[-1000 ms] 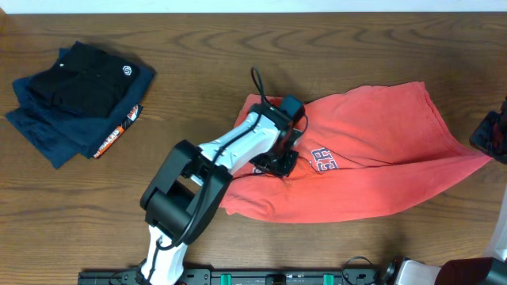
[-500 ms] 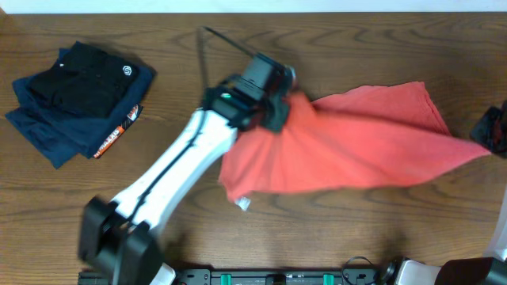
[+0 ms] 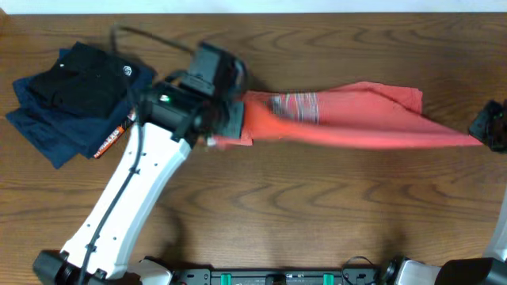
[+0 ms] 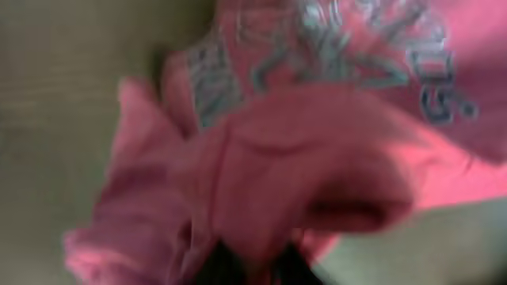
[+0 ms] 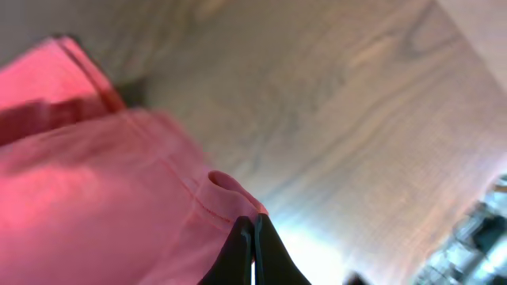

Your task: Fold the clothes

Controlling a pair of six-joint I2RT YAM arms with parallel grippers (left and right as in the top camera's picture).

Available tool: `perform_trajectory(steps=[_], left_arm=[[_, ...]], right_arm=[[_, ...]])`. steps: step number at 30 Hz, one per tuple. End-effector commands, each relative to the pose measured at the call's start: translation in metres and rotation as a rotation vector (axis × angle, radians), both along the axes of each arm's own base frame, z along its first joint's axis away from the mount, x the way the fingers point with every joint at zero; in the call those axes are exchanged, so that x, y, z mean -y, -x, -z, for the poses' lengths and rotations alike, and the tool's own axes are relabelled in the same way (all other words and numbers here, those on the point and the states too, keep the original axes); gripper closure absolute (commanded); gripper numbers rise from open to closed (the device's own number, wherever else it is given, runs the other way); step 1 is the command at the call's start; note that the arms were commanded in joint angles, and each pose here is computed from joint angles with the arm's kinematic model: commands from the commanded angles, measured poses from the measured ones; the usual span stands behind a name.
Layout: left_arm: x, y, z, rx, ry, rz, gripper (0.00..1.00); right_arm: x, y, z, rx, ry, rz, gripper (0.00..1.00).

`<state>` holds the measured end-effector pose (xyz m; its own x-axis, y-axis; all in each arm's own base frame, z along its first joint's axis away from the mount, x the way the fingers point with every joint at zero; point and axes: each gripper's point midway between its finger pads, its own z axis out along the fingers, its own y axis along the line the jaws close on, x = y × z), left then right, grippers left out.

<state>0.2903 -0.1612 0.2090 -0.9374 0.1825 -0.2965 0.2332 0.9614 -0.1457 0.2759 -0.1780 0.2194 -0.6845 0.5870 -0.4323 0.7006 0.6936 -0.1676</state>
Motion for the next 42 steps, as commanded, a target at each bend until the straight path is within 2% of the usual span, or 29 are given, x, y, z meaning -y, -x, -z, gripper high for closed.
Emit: perform_trajectory(steps=[1, 2, 5, 11, 14, 20, 26, 29, 37, 42], left_arm=[[0.008, 0.042, 0.039, -0.228, -0.018, -0.016, 0.46], [0.004, 0.050, 0.047, -0.260, -0.055, -0.012, 0.39], [-0.003, 0.056, 0.060, -0.280, -0.102, -0.012, 0.37], [0.014, 0.025, 0.058, -0.154, -0.034, -0.010, 0.35], [0.022, 0.020, 0.062, -0.140, -0.011, -0.002, 0.35], [0.052, 0.061, 0.088, -0.331, 0.077, 0.059, 0.35], [0.055, 0.105, 0.123, -0.486, 0.014, -0.022, 0.35], [0.058, 0.118, 0.136, -0.505, -0.004, -0.028, 0.35], [0.084, 0.126, 0.163, -0.462, 0.081, 0.029, 0.35], [0.084, 0.135, 0.171, -0.477, 0.077, 0.004, 0.35]], right_arm=[[0.020, 0.012, -0.016, -0.030, 0.117, 0.055, 0.99], [0.022, 0.014, -0.017, -0.033, 0.122, 0.062, 0.99], [0.024, 0.016, -0.016, -0.036, 0.118, 0.070, 0.99], [0.017, 0.015, -0.013, -0.029, 0.078, 0.054, 0.99], [0.015, 0.016, -0.011, -0.034, 0.068, 0.051, 0.99], [0.015, 0.016, -0.011, -0.038, 0.064, 0.050, 0.99], [0.014, 0.017, -0.011, -0.041, 0.063, 0.050, 0.98], [0.014, 0.017, -0.011, -0.040, 0.063, 0.050, 0.98], [0.014, 0.017, -0.011, -0.040, 0.064, 0.050, 0.98], [0.014, 0.017, -0.011, -0.040, 0.063, 0.050, 0.98]])
